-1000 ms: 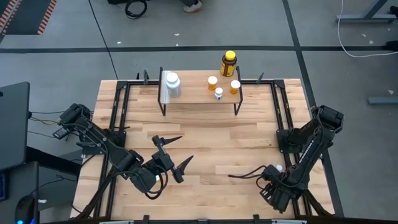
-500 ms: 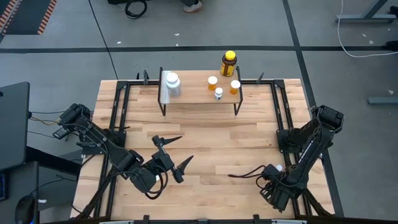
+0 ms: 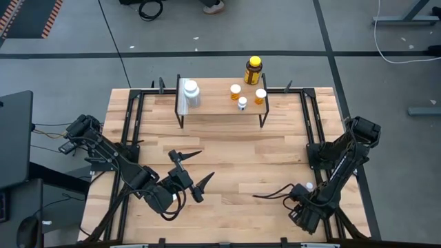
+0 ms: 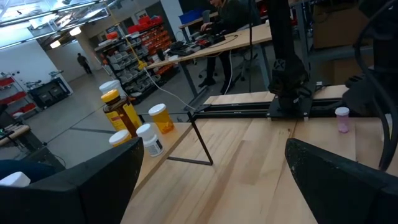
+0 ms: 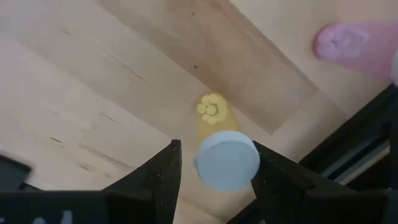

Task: Pick and place medicine bottles onto shelf by color
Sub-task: Put the right small yellow medicine bottle on the shelf

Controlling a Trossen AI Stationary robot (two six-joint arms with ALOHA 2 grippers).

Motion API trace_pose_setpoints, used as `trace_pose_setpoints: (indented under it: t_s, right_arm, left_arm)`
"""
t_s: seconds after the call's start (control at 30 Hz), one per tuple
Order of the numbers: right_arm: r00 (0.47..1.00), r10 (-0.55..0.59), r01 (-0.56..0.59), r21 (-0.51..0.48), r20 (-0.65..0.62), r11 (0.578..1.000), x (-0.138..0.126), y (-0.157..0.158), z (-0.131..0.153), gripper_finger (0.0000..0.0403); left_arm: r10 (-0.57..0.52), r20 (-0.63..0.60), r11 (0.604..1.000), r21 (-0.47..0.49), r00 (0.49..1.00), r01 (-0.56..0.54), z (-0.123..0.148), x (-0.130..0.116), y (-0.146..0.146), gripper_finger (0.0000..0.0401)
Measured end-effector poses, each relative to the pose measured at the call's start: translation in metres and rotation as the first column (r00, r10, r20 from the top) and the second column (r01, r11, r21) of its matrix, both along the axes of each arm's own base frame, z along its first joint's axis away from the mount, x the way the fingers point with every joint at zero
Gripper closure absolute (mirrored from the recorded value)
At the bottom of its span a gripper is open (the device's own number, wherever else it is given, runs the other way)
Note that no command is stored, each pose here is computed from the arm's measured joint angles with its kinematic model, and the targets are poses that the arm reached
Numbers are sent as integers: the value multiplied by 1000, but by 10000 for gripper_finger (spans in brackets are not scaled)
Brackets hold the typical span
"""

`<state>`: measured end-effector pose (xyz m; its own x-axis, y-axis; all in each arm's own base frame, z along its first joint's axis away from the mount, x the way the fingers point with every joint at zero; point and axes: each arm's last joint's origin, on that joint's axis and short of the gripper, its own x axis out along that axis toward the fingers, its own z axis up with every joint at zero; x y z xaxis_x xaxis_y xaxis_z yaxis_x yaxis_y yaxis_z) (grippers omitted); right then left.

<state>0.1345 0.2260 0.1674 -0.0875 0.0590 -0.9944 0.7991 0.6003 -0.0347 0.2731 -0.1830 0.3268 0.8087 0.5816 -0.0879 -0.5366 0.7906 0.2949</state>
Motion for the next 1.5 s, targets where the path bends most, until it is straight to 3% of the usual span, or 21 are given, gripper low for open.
trace_pose_setpoints:
  t_s: [0.37,0.77,0.93,1.2,1.5]
  right_arm:
    - [1000,15,-15,-21,7,1000,0,-1,0,222]
    - [995,97,-98,17,35,995,11,-5,1,286]
    - [994,103,-104,35,23,994,15,-6,2,285]
    - [986,146,-148,30,77,988,43,-13,26,282]
    - [974,207,-205,-26,95,978,82,-45,58,283]
  left_arm:
    - [0,0,1000,0,1000,0,0,0,0,1]
    - [-2,-14,1000,20,1000,2,0,0,0,1]
    - [-2,-14,1000,20,1000,3,0,0,0,1]
    - [-4,-16,1000,23,1000,5,0,0,-1,1]
    - [9,-29,998,62,1000,-7,0,-6,-6,1]
